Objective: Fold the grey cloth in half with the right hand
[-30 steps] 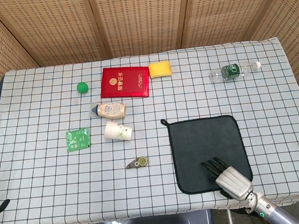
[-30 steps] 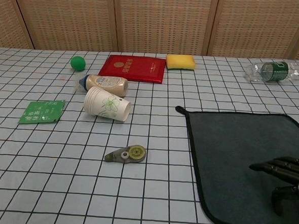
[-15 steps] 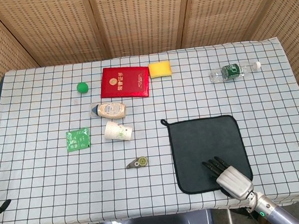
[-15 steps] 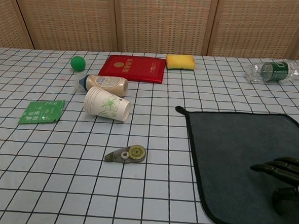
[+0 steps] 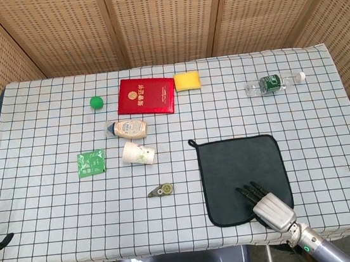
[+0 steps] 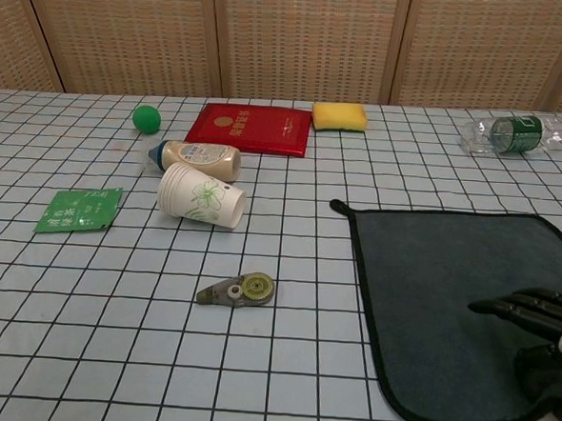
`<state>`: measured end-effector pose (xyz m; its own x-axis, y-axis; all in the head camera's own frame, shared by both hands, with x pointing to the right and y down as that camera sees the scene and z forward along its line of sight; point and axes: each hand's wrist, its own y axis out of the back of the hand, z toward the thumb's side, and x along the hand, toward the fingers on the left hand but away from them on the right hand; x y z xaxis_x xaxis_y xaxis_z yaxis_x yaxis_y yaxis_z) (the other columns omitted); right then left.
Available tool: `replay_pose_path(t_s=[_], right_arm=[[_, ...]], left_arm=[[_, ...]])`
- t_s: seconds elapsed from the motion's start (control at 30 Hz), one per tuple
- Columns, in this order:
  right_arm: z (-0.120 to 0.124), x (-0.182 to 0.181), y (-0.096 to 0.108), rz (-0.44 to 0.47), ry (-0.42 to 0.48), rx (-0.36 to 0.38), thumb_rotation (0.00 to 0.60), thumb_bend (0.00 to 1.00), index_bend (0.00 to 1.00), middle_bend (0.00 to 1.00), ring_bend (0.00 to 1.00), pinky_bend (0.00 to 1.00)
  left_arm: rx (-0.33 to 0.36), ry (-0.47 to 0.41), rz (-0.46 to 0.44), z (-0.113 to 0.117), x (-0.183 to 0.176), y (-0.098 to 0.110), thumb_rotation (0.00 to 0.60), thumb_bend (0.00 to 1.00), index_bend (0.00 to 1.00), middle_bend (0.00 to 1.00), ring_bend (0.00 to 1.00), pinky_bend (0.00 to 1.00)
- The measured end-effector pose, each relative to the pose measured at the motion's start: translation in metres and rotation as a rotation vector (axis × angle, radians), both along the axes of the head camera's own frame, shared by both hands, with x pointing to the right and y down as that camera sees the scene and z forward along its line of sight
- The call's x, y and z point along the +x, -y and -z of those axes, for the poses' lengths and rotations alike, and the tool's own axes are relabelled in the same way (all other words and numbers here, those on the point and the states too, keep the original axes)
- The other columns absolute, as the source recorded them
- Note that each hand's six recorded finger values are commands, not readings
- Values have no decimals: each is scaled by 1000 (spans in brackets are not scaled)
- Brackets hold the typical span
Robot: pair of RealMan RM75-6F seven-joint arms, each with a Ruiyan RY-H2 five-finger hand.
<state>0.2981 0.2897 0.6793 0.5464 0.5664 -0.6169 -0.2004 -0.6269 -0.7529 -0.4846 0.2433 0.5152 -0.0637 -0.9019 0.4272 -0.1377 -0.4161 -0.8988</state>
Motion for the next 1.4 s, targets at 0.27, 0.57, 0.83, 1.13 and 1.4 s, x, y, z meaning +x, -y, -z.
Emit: replay_pose_path(t_s=[0.27,0.57,0.83,1.13,1.4], right_arm=[[-1,-5,18,-58,35,2,600,670,608,0,0,0],[-1,-12,50,-116,37,21,600,671,614,0,0,0],[-7,-19,91,-187,12,43,600,671,615,0,0,0],[-17,-29,134,-257,-24,56,600,671,615,0,0,0],[-35,-32,151,-288,-99,68,600,671,618,0,0,0]], left_arm=[[0,-1,3,0,-1,0,600,0,0,0,0,0],[-8,1,7,-2,-2,1,600,0,0,0,0,0],[-19,4,19,-6,-5,3,600,0,0,0,0,0],[-27,8,31,-10,-10,8,600,0,0,0,0,0],[-34,4,35,-12,-10,10,600,0,0,0,0,0]])
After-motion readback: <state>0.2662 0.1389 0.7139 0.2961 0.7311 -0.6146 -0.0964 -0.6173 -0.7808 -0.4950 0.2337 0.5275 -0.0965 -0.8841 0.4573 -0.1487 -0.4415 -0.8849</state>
